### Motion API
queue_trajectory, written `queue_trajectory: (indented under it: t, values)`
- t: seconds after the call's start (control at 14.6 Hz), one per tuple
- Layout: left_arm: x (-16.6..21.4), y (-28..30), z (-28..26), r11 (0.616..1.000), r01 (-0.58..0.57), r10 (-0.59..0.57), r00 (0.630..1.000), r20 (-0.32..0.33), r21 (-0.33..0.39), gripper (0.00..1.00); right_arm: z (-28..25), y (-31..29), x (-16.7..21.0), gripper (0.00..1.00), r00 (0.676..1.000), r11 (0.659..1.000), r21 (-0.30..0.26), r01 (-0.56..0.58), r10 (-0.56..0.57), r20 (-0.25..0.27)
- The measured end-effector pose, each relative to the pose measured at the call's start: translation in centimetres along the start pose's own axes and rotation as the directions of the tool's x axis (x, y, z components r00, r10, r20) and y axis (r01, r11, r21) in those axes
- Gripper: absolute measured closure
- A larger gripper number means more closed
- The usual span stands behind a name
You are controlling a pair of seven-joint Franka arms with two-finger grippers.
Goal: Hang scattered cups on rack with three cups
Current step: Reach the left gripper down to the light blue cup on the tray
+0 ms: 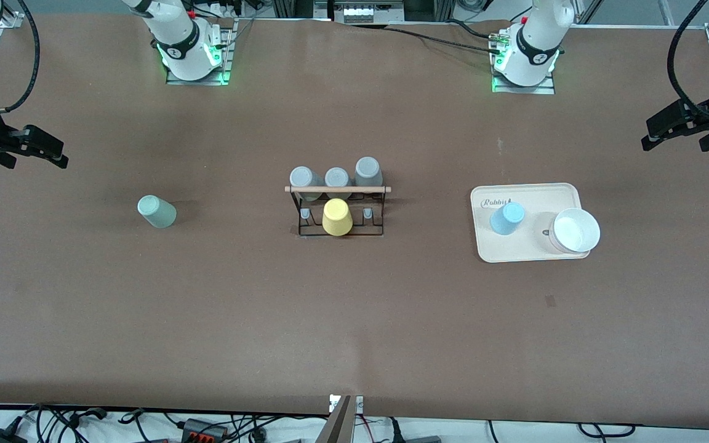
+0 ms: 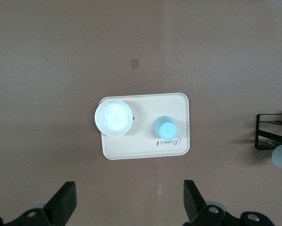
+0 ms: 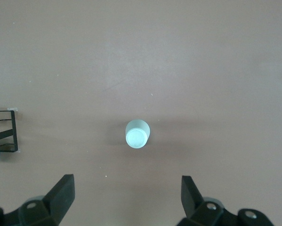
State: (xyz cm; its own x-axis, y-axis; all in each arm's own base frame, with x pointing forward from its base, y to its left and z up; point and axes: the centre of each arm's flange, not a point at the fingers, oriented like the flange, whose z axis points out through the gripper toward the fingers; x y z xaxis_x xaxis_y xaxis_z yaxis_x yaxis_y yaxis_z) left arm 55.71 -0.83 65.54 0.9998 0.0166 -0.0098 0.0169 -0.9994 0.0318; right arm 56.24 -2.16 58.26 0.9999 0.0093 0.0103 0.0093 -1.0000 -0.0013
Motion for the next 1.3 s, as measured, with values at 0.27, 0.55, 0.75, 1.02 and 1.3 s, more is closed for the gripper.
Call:
queue_trajectory:
  t: [0.27,0.55,0.75,1.02,1.3]
  values:
    - [0.0,0.0,0.1,1.0,0.0,0.0,1.0,0.002,0.0,0.0,0.0,0.0,0.0,0.0,1.0,1.0,0.0,0.0,0.0,0.001]
    - [0.3,0.0,0.9,1.0,0.0,0.0,1.0,0.019,0.0,0.0,0.0,0.0,0.0,0.0,1.0,1.0,0.0,0.0,0.0,0.001]
    - [1.5,0.4,4.0,1.0,-0.008,0.008,0.997,0.073,-0.001,0.0,0.0,0.0,0.0,0.0,1.0,1.0,0.0,0.0,0.0,0.001]
    - [4.8,2.1,11.1,1.0,-0.018,0.019,0.987,0.16,-0.005,0.0,0.1,0.0,0.0,0.0,1.0,1.0,0.0,0.0,0.0,0.002]
    - [7.0,3.7,19.3,1.0,-0.005,0.005,0.979,0.205,-0.003,0.0,0.3,0.0,0.1,0.0,1.0,1.0,0.0,0.0,0.0,0.006]
